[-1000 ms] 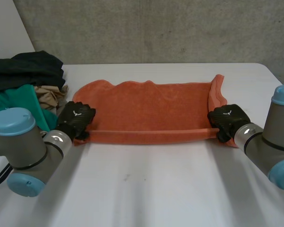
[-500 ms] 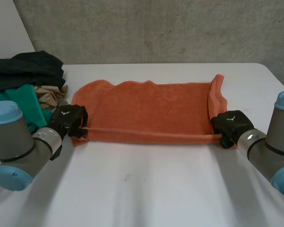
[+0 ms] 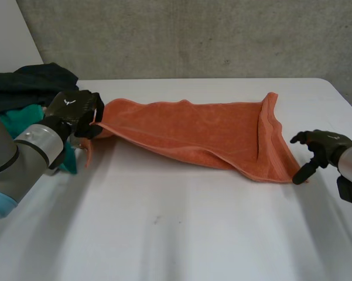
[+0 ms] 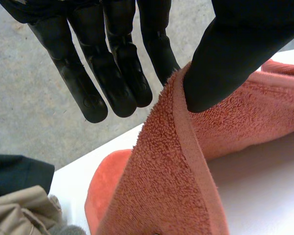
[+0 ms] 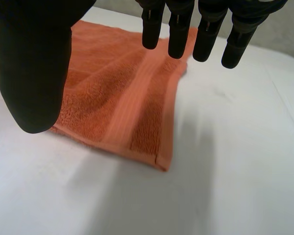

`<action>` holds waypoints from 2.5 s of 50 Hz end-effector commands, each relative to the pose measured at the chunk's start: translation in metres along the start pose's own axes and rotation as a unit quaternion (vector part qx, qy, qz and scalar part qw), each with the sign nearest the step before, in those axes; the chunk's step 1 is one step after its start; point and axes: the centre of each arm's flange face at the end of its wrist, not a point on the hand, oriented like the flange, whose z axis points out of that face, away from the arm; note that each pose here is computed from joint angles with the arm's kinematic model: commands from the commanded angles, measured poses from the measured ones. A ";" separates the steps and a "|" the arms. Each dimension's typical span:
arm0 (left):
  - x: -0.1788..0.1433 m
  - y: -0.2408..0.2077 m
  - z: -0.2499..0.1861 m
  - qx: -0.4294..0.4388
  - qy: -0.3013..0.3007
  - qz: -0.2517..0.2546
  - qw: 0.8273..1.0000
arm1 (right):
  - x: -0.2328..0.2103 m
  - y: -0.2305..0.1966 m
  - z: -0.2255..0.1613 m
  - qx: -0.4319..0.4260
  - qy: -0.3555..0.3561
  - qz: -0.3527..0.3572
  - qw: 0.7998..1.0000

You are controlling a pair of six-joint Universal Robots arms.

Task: Fold the laundry.

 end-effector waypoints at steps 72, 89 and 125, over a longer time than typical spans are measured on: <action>0.001 -0.008 0.021 0.021 0.003 0.004 1.000 | -0.012 -0.005 0.113 0.106 0.026 -0.203 0.973; 0.027 0.009 -0.059 -0.183 0.067 0.071 0.978 | -0.012 -0.001 -0.055 -0.127 -0.031 -0.422 0.897; -0.011 -0.154 0.110 0.386 -0.138 0.199 0.890 | -0.005 -0.239 -0.027 0.495 0.236 -0.220 0.807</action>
